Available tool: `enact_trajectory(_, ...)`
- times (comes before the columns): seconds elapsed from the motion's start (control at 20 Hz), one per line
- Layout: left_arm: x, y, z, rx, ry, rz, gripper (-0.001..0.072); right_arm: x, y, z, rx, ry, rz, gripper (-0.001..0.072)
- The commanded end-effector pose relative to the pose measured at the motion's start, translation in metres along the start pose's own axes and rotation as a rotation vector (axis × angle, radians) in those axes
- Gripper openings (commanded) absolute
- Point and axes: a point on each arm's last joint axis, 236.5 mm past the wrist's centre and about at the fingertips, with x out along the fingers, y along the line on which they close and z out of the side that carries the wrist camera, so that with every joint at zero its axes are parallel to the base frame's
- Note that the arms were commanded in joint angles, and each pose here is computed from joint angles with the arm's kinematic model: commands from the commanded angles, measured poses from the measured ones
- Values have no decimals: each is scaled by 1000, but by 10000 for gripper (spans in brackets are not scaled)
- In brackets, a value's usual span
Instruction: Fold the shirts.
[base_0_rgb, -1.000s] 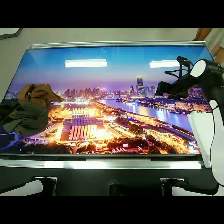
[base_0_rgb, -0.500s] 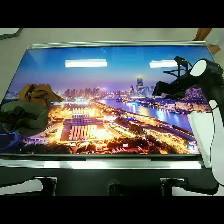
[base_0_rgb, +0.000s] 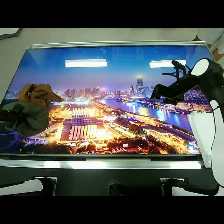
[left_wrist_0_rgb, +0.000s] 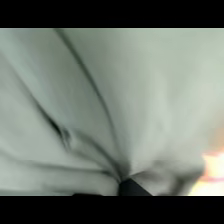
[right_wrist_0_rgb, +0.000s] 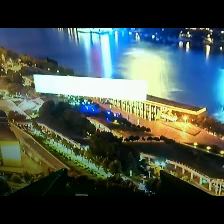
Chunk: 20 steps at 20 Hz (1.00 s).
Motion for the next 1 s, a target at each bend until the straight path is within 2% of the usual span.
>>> enact_trajectory(0.0, -91, -83, 35, 79, -233, -221, 28, -14, 5, -5, -26, -12, -1, 679)
enact_trajectory(0.1, -178, -155, 30, 122, -429, -440, 28, -24, 8, -3, -36, -47, 1, 679)
enact_trajectory(0.2, -250, -213, -20, 249, -510, -606, 28, -32, 11, -4, -43, -67, 2, 679)
enact_trajectory(0.35, -309, -266, -134, 488, -456, -806, 28, -48, 13, -8, -58, -95, -11, 679)
enact_trajectory(0.5, -311, -288, -233, 671, -285, -918, 28, -70, 10, -11, -78, -147, -55, 678)
enact_trajectory(0.6, -289, -295, -287, 735, -133, -941, 28, -87, 6, -13, -90, -188, -92, 678)
enact_trajectory(0.7, -241, -291, -343, 816, 39, -888, 28, -105, -1, -16, -101, -232, -145, 678)
enact_trajectory(0.95, -98, -241, -461, 953, 417, -594, 30, -128, -17, -32, -103, -241, -238, 679)
